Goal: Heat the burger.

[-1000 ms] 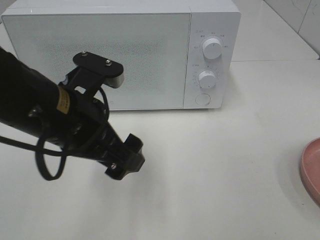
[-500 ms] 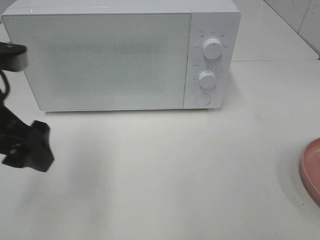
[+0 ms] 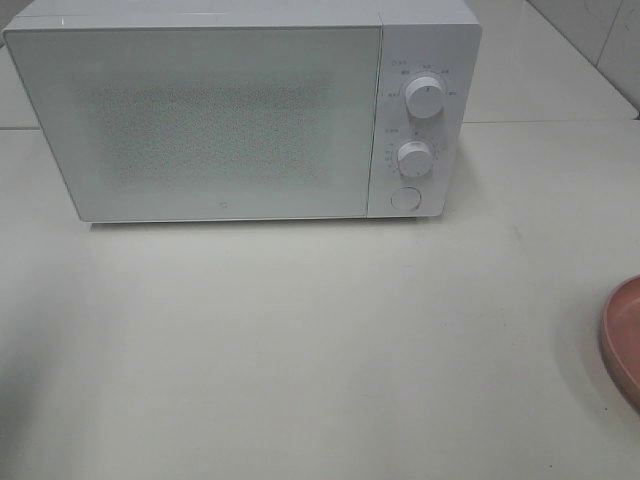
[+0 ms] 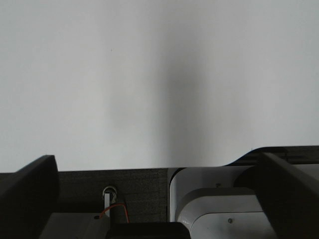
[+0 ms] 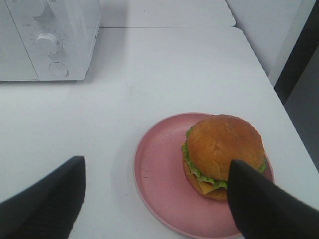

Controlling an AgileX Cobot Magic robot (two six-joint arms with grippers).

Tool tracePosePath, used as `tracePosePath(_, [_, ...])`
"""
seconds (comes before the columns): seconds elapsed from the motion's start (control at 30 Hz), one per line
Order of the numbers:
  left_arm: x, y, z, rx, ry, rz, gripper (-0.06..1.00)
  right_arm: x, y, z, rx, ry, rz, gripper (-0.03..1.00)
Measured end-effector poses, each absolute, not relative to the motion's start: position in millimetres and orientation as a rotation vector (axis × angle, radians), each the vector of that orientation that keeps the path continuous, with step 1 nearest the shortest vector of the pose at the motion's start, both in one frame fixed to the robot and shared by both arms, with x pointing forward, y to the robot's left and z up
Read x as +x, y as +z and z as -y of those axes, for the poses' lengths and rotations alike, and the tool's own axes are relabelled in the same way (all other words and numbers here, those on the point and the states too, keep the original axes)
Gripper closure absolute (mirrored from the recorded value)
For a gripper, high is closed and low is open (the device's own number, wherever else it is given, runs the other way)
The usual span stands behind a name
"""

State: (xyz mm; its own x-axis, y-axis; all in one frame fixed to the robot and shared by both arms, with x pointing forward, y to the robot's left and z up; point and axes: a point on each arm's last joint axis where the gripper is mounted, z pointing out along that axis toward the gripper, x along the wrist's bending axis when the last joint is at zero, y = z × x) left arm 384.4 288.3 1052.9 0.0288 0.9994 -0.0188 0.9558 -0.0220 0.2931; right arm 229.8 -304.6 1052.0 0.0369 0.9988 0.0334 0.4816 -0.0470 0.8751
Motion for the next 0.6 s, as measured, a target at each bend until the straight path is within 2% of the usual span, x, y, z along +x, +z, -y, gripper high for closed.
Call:
tracePosePath(0.2, [347.5,1023.3,-293.9,2.096,0.272,-2.038,-0.04,229.8,1052.0,304.6,1.616,0.938,-1.527,0.21])
tracePosePath(0.27, [343.9,1022.0,-294.2,2.088,0.283,-2.031,-0.04,229.8,1052.0,304.6,1.616,0.938,-1.527,0.21])
tracePosePath(0.4, [333.1,1034.1,-294.9,1.953,0.473,-1.899,-0.04,229.8,1052.0,304.6,1.616,0.938,-1.527,0.21])
tracePosePath(0.6, [313.4,1037.3,-296.3,1.912,0.553,-1.824,-0.04,229.8,1052.0,304.6,1.616,0.938,-1.527,0.21])
